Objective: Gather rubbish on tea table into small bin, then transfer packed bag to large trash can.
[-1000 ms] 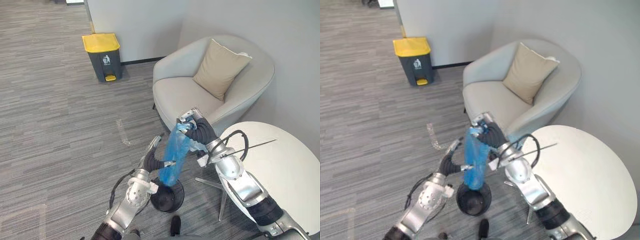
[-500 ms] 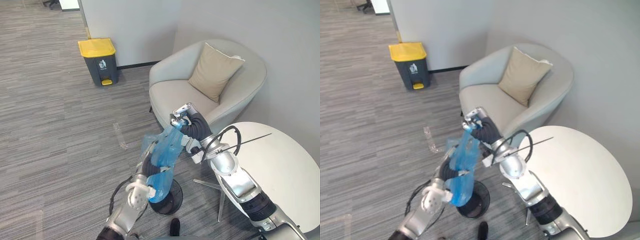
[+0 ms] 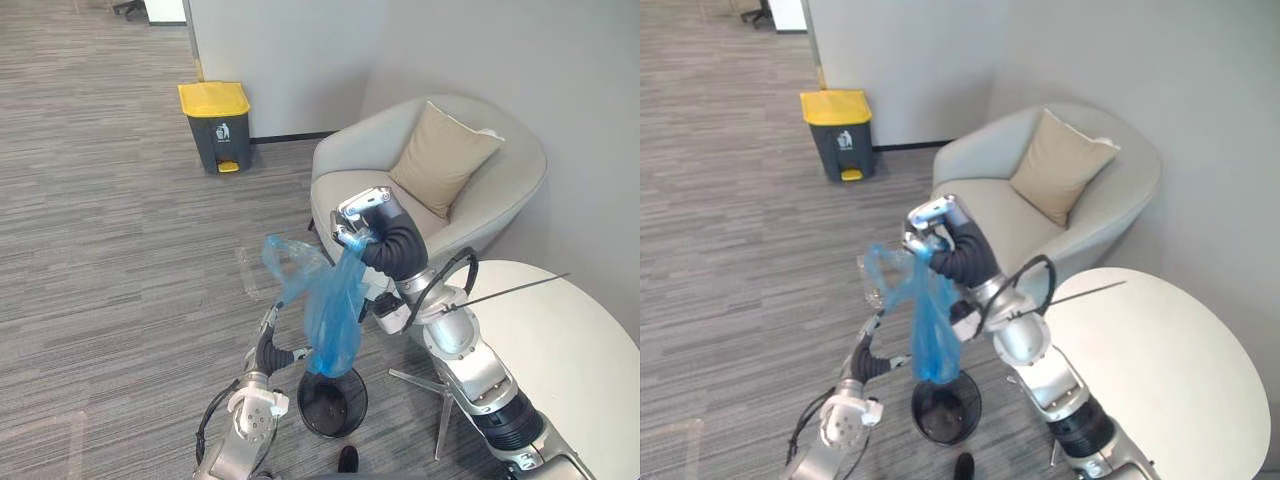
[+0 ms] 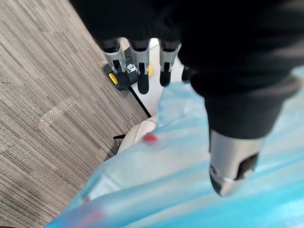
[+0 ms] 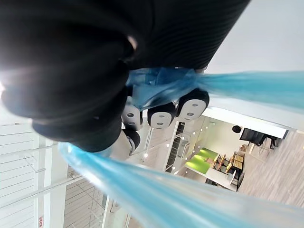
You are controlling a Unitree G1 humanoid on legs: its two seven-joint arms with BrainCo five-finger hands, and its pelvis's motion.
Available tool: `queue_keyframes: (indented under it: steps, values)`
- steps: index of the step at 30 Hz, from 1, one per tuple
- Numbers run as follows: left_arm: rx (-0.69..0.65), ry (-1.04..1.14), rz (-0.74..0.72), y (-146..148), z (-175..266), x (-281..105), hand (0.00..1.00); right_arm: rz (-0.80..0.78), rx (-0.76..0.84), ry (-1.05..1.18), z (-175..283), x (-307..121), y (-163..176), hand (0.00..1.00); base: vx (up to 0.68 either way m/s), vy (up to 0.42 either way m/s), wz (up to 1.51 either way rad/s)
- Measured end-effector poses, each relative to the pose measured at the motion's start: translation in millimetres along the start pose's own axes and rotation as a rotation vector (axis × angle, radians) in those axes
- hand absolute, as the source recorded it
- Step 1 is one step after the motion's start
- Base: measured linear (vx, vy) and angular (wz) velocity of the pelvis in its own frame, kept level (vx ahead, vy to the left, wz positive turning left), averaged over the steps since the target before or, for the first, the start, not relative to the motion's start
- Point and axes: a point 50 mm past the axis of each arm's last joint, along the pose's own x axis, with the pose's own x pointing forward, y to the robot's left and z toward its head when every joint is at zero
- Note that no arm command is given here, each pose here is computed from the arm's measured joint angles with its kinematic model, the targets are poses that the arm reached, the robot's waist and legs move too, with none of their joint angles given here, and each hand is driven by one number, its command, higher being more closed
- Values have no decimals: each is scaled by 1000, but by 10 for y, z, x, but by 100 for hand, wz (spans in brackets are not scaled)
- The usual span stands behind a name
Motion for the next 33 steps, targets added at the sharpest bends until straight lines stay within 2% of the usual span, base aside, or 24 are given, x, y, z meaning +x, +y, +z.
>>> queue_keyframes:
  steps: [16, 33]
  values:
    - [-70, -187, -141, -181, 430, 28, 0, 113, -7, 25, -91, 103, 139, 100, -3, 0, -1]
    - [-102, -237, -139, -168, 562, 50, 0, 136, -62, 104, -268, 70, 120, 100, 0, 0, 0]
